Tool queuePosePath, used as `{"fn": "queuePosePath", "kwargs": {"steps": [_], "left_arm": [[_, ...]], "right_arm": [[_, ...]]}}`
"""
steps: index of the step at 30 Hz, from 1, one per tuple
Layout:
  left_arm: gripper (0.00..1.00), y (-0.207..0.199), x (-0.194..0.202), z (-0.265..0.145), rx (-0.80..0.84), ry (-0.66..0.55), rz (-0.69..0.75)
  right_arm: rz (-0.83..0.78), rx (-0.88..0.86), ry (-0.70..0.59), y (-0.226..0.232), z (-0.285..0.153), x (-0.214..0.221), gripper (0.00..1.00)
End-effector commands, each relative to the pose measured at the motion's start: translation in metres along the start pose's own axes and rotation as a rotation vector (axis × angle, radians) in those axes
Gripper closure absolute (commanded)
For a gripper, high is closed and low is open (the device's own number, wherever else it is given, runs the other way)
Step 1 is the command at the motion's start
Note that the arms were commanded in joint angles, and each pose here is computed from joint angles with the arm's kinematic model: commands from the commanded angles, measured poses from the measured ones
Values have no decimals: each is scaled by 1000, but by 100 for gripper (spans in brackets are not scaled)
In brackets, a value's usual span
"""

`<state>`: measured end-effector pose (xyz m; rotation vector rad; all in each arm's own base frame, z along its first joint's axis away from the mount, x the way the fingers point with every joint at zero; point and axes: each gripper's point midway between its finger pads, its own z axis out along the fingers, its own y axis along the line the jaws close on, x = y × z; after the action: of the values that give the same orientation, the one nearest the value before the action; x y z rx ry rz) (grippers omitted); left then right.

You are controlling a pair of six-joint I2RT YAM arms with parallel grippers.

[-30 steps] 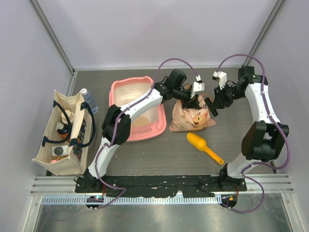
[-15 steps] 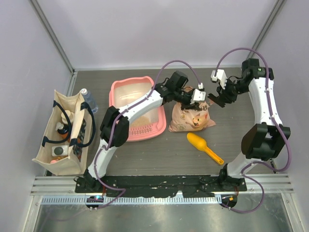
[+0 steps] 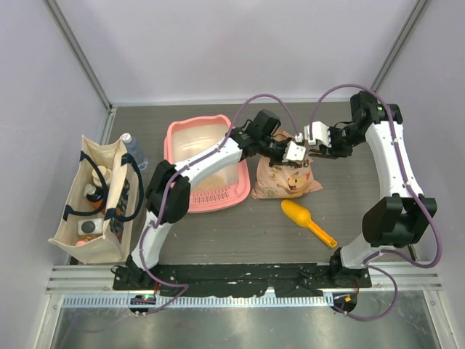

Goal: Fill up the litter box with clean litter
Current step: Clamp the cat litter bag at the center of the board.

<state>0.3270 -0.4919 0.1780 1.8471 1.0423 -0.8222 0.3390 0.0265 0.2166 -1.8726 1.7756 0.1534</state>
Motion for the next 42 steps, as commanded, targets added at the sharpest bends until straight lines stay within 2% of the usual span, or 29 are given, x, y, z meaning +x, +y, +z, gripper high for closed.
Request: {"fn": "queuePosePath", "kwargs": {"steps": [1,3,10,12,13,14,15,16,19,20,25,34,42], "left_arm": [[100,6,-21,-21,-32,2,82],[100,5,-20,-21,-32,12,107],[100,5,-25,-23,-35,7,159],[100,10,-30,-24,-95,-14,184],[100,28,-42,-26,-187,-52,210],[100,20,-26,-21,-199,-51,173],[100,23,-29,-22,-231,-70,169],[100,31,-40,-26,-280,-102,203],[100,36,-43,-30,-334,-160,135],[100,37,-44,-32,-335,-181,77],[100,39,-44,-33,-291,-210,1],[100,37,-46,-37,-307,-228,17],[100,42,-50,-39,-351,-240,57]], "right_arm": [[-63,-131,14,40,-8,-15,99],[-98,-146,8,42,-5,-26,99],[-90,-157,60,37,0,-22,99],[-42,-138,45,31,1,-26,98],[-25,-98,35,20,-4,-32,99],[14,-82,-4,17,-8,-38,99],[87,-73,-26,16,-14,-36,98],[102,-63,-45,16,-18,-42,99],[101,-77,-47,36,-19,-32,99],[96,-85,-47,41,-18,-32,99],[81,-110,-30,47,-13,-30,98],[33,-119,49,28,-8,-23,98],[94,-145,3,32,1,-31,98]]}}
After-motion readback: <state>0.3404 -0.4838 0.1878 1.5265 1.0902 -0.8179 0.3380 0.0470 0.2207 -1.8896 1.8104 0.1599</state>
